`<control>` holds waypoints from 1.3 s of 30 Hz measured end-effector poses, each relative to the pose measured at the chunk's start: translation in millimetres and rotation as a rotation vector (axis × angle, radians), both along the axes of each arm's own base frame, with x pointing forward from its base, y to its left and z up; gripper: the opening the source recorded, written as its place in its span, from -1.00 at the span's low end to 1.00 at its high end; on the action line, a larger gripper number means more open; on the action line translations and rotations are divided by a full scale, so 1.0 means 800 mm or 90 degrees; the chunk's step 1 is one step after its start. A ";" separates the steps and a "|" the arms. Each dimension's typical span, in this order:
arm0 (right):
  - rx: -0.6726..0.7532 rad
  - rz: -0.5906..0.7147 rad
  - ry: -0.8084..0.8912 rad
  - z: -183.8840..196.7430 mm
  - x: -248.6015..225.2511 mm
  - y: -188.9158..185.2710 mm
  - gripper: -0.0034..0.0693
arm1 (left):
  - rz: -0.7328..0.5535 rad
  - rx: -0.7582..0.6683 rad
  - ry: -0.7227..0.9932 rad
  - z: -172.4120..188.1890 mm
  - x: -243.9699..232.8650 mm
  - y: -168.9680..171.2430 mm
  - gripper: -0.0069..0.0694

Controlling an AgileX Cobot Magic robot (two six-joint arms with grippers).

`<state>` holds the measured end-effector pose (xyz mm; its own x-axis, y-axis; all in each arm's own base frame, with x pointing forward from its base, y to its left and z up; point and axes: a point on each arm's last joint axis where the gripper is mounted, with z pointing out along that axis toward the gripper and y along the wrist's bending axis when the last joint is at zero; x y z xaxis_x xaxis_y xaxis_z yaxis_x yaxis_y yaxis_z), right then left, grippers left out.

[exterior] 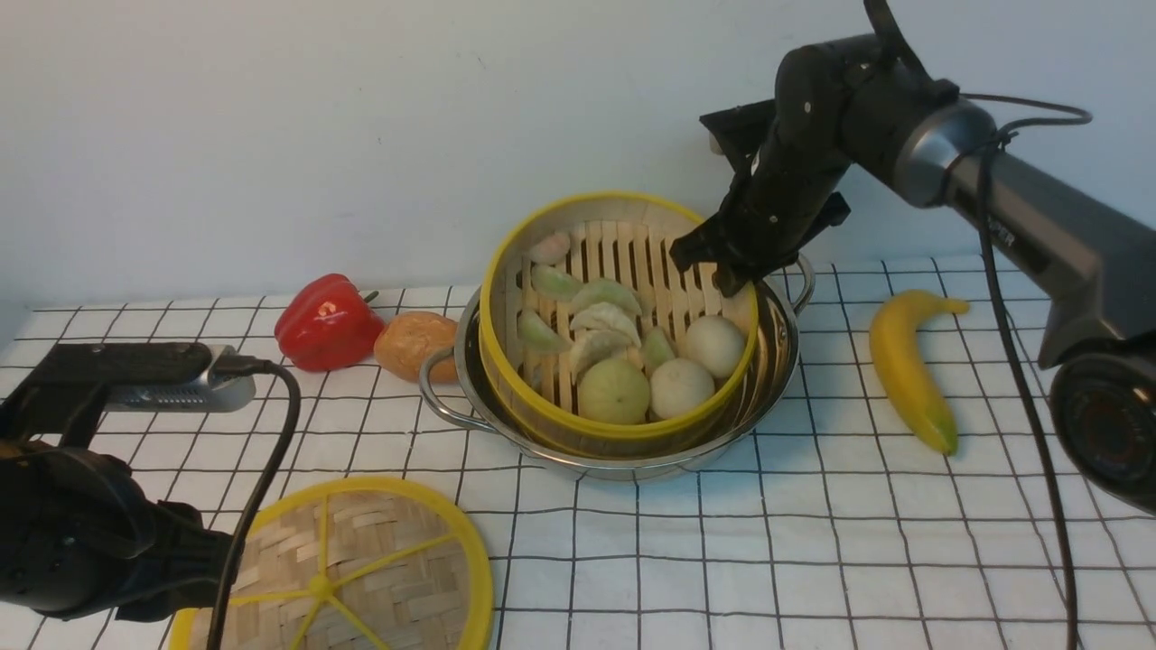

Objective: Place the steamer in the pot on the white tablecloth, and put the lid on the steamer.
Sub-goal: 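Place the bamboo steamer basket of food into the steel pot with the right gripper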

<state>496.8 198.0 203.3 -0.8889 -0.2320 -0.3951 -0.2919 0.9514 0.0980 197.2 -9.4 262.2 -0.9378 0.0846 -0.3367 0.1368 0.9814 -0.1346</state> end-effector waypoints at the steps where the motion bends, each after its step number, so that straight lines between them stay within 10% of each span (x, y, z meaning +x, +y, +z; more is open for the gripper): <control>1: -0.001 0.000 0.003 -0.004 0.001 0.000 -0.75 | 0.000 0.000 0.000 0.000 0.000 0.000 -0.18; 18: 0.000 -0.003 0.022 -0.022 0.003 0.002 -0.74 | -0.001 0.000 0.000 0.000 0.000 0.000 -0.18; 39: 0.022 -0.018 0.020 -0.019 0.005 0.002 -0.23 | -0.001 0.000 0.000 0.000 0.000 0.000 -0.18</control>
